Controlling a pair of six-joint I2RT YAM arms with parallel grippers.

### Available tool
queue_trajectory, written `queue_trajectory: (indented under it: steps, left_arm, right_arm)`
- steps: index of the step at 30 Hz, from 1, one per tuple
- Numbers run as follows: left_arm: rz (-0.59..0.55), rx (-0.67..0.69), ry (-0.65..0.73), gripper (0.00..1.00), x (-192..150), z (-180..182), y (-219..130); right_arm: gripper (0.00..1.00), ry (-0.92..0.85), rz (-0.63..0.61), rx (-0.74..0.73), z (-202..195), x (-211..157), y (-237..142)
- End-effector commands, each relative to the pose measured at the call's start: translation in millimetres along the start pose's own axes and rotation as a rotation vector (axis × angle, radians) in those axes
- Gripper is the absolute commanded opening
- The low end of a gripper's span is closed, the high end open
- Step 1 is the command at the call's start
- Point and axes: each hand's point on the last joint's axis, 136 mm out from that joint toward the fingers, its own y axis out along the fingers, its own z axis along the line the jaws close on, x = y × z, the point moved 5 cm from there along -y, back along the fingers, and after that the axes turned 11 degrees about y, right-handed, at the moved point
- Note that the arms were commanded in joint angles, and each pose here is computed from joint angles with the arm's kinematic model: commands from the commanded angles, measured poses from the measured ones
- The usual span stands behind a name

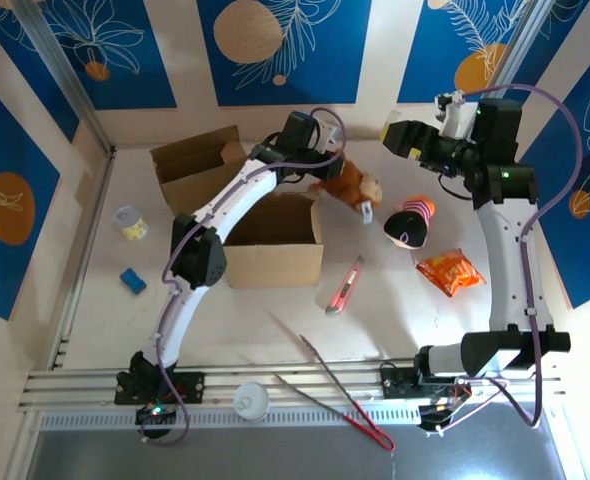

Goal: Unpack the express box

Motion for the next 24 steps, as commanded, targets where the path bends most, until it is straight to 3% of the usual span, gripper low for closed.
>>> queue_trajectory:
  steps: [1, 7, 11, 15, 18, 21, 24]
  left_arm:
    - [0.001, 0.034, -0.001, 0.36, 5, 0, -5]
    - [0.004, 0.050, 0.010, 0.64, 7, 2, -11]
    - [-0.119, 0.084, 0.063, 0.76, 50, -7, -50]
    - [-0.335, 0.193, 0.158, 0.93, 119, -23, -144]
    - [-0.449, 0.331, 0.212, 0.98, 145, -36, -228]
    - [-0.447, 0.511, 0.232, 1.00, 134, -37, -295]
    - [-0.369, 0.735, 0.226, 1.00, 84, -24, -336]
  right_arm:
    - [0.90, 0.023, -0.008, -0.021, -3, -8, -10]
    - [0.90, 0.040, -0.003, -0.032, -6, -18, -17]
    - [0.90, 0.120, 0.008, -0.130, -24, -32, -21]
    - [0.91, 0.209, 0.016, -0.308, -72, -69, -22]
    - [0.92, 0.184, -0.021, -0.435, -108, -96, -25]
    - [0.92, 0.066, -0.141, -0.518, -131, -109, -28]
    - [0.94, -0.123, -0.319, -0.613, -151, -112, -25]
